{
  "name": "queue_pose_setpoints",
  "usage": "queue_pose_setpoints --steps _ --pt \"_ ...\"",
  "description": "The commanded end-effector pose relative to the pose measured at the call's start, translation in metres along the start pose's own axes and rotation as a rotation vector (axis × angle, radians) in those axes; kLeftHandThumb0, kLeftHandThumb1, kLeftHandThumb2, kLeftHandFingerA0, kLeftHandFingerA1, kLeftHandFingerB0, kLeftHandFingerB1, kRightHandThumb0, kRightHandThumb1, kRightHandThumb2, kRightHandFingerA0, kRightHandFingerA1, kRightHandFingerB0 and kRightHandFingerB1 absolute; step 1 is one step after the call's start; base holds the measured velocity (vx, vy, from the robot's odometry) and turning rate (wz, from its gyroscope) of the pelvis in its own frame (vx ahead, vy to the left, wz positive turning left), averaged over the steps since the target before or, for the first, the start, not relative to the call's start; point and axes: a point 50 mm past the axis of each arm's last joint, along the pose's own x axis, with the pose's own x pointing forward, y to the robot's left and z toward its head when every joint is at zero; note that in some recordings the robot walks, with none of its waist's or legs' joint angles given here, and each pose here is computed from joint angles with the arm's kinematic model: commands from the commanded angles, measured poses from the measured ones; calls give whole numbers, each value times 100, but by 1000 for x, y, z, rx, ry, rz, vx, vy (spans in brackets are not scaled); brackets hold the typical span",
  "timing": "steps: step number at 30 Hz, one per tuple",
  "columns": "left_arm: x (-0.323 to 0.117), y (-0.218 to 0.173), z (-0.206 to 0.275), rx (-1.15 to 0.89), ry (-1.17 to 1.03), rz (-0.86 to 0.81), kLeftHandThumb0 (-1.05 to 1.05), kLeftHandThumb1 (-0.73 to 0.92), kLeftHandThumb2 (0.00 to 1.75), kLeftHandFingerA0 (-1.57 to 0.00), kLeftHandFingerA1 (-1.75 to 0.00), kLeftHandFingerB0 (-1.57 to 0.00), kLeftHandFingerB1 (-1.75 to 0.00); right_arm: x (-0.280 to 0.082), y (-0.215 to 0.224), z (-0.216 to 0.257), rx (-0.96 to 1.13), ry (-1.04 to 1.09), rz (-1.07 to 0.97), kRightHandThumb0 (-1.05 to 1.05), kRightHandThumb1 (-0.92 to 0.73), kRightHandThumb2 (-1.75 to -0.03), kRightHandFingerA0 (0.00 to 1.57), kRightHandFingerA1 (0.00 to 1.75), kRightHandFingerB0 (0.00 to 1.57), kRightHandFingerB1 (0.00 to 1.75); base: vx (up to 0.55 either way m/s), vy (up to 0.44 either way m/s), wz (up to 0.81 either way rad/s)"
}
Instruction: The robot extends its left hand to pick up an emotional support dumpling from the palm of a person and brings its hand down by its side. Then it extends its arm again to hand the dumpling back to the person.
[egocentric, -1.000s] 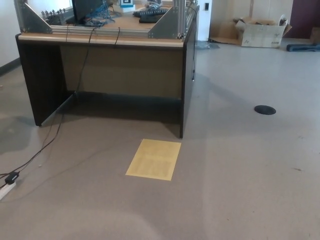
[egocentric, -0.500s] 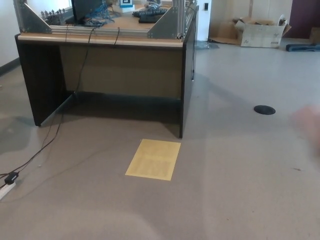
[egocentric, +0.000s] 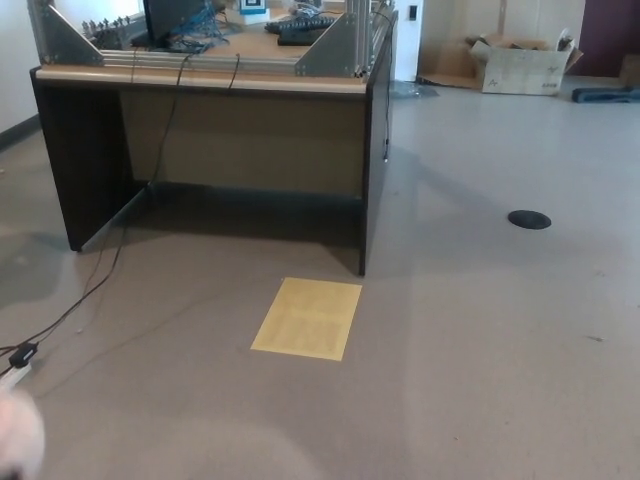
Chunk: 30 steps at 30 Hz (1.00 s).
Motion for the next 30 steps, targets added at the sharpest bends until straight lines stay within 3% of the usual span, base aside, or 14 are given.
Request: queue_pose_setpoints --steps 1,5,9,11,14,15,18,30 --pt "36 -8 82 82 -201 -99 -5 82 65 -104 -121 -89 -83 2 -5 3 -11 -9 -13 -33 -62 -59 75 51 38 34 0 0 0" --pt "59 -38 140 189 -316 -225 -12 82 64 -101 -113 -93 -75 7 -6 8 -7 -13 -12 -35 -62 -59 71 49 36 33 0 0 0" --pt "69 -63 169 220 -379 -332 -11 79 64 -105 -109 -96 -72 7 -5 9 1 -17 -14 -34 -62 -58 70 49 37 34 0 0 0" --pt "71 -92 188 275 -418 -426 -9 75 69 -105 -108 -93 -80 6 -5 9 -10 -27 -14 -33 -62 -58 69 50 37 34 0 0 0" --pt "74 -121 199 337 -469 -546 -8 74 67 -103 -110 -93 -81 6 -4 9 -36 -33 -15 -34 -62 -59 71 50 37 34 0 0 2" --pt "77 -142 200 358 -473 -607 -11 71 63 -109 -106 -98 -72 6 -4 9 -4 -31 -12 -41 -51 -73 64 58 33 43 0 0 0" --pt "75 -170 205 398 -486 -716 -12 68 67 -112 -100 -97 -75 7 -3 10 1 -18 -14 -41 -52 -73 63 56 34 43 0 0 0" --pt "41 -269 225 598 -523 -1037 -9 69 67 -111 -105 -97 -71 17 3 23 -1 -46 8 -39 -53 -73 65 56 33 42 0 0 0"
